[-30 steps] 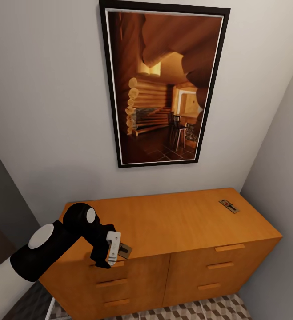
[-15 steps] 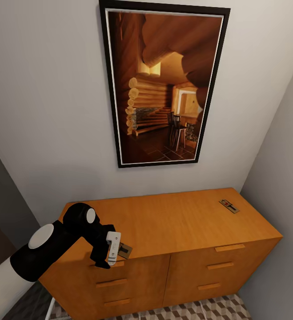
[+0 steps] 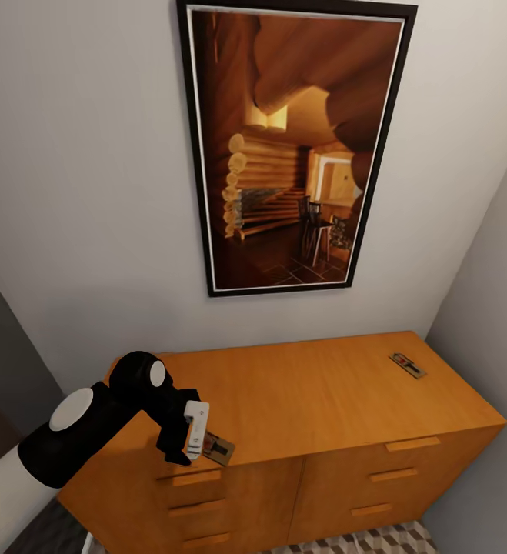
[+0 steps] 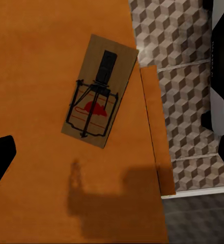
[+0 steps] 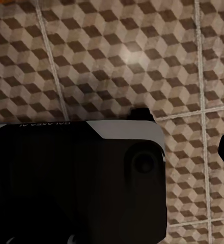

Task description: Take the four mousetraps from the cabinet in the bathroom and place them on the bathroom floor. Make sure all four end up on the same floor surface, and ensure that at least two of them are either under or directly next to the same bathroom sink.

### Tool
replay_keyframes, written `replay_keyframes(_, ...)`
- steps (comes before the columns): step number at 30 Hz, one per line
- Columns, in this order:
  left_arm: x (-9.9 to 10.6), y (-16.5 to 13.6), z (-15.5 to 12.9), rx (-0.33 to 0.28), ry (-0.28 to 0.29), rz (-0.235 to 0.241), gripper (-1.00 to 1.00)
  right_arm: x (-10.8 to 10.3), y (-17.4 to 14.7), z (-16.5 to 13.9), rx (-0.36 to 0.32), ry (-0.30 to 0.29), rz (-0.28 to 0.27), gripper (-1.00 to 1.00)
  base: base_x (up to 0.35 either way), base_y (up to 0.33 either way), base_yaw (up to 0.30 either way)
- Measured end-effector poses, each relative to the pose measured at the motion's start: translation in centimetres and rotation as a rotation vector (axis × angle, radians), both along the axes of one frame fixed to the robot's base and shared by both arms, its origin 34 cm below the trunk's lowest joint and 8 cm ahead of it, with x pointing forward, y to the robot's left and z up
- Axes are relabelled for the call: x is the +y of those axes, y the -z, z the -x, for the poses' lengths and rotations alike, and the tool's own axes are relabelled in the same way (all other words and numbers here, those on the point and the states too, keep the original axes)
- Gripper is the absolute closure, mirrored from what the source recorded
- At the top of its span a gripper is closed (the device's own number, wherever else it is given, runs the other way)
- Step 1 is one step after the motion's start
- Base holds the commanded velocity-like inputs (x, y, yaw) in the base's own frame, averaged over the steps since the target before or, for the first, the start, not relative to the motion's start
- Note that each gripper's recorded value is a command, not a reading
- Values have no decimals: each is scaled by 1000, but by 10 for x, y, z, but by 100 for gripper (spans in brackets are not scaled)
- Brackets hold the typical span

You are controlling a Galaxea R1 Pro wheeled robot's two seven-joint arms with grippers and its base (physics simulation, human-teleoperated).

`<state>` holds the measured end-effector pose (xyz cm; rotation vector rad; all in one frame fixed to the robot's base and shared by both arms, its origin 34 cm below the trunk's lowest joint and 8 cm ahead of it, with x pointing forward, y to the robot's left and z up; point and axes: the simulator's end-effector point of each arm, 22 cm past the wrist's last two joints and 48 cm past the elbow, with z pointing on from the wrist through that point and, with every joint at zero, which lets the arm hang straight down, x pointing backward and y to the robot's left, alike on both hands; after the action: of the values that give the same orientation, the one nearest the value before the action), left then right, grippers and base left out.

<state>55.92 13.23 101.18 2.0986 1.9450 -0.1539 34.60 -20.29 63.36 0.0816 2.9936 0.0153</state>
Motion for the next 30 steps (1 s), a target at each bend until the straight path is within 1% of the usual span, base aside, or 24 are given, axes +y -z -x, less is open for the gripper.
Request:
replay_keyframes(7, 0, 1, 0, 2, 1, -2, -100, 0, 0, 0, 0, 0, 0, -100, 105, 38, 0)
replay_keyframes(20, -1, 4, 3, 7, 12, -11, -100, 0, 0, 0, 0, 0, 0, -100, 14, 4, 0)
replay_keyframes(22, -2, 6, 6, 11, 22, -17, -100, 0, 0, 0, 0, 0, 0, -100, 1, 0, 0)
replay_keyframes(25, -5, 14, 15, 25, 55, -40, -100, 0, 0, 0, 0, 0, 0, -100, 0, 0, 0)
replay_keyframes(26, -7, 19, 21, 33, 74, -53, -100, 0, 0, 0, 0, 1, 0, -100, 0, 0, 0)
replay_keyframes(30, -9, 26, 30, 46, 102, -74, -100, 0, 0, 0, 0, 0, 0, -100, 0, 0, 0)
